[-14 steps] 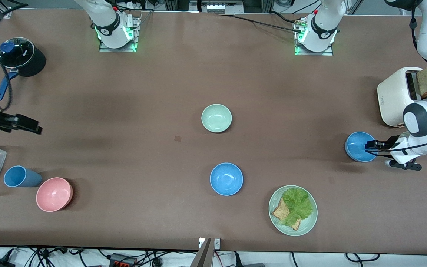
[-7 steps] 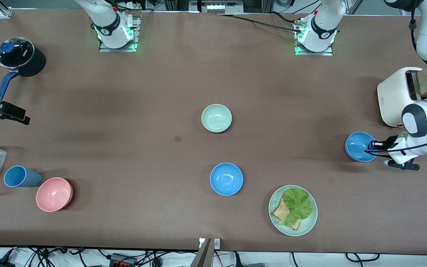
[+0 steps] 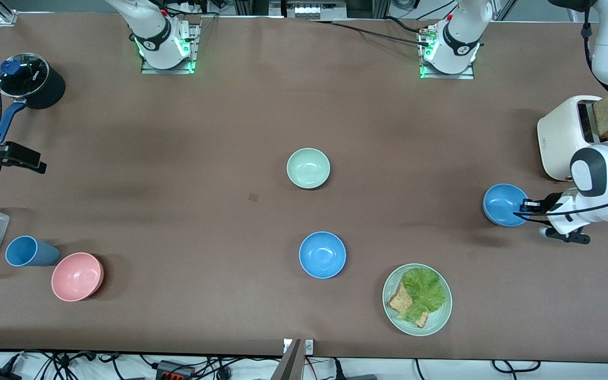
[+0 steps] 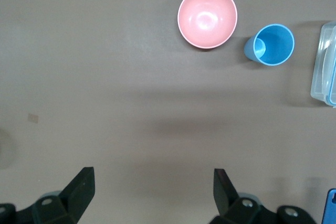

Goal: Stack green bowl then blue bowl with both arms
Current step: 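Lift and carry the blue bowl over the green bowl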

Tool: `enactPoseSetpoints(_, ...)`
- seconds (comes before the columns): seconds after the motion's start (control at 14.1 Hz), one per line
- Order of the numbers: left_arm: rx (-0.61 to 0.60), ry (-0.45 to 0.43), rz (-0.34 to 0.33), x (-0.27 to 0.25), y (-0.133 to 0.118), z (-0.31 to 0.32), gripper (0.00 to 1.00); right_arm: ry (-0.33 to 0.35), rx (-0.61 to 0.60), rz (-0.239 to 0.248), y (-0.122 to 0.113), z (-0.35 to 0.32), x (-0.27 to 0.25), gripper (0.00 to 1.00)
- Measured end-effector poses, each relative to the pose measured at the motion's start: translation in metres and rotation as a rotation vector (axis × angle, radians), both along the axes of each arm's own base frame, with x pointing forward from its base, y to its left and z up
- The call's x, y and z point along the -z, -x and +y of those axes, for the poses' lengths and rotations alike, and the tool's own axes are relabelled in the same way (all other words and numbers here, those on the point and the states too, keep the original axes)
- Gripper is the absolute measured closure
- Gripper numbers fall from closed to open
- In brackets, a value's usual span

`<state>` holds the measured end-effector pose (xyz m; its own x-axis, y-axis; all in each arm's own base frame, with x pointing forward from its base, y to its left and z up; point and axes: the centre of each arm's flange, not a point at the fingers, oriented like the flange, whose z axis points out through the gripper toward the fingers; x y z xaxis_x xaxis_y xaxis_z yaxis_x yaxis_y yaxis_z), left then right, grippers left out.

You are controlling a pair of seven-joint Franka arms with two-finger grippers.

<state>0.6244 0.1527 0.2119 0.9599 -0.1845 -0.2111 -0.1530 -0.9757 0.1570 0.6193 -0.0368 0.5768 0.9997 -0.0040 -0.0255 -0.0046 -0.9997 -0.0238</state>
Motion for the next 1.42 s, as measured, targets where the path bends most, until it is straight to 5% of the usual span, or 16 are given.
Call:
enactPoseSetpoints(0.64,-0.002,0.207,0.085,-0.086,0.001,-0.105,0.95,-0.005,0.003,-0.021,0.051,0.001,0.011,0.00)
enactPoseSetpoints(1.06,-0.234,0.168,0.113,-0.136,0.015,-0.300,0.95,-0.006,0.012,-0.005,0.055,0.003,0.009,0.00)
enactPoseSetpoints(1.42,-0.487,0.138,0.073,-0.110,0.069,-0.440,0.95,0.006,0.032,0.004,0.056,0.002,0.010,0.00)
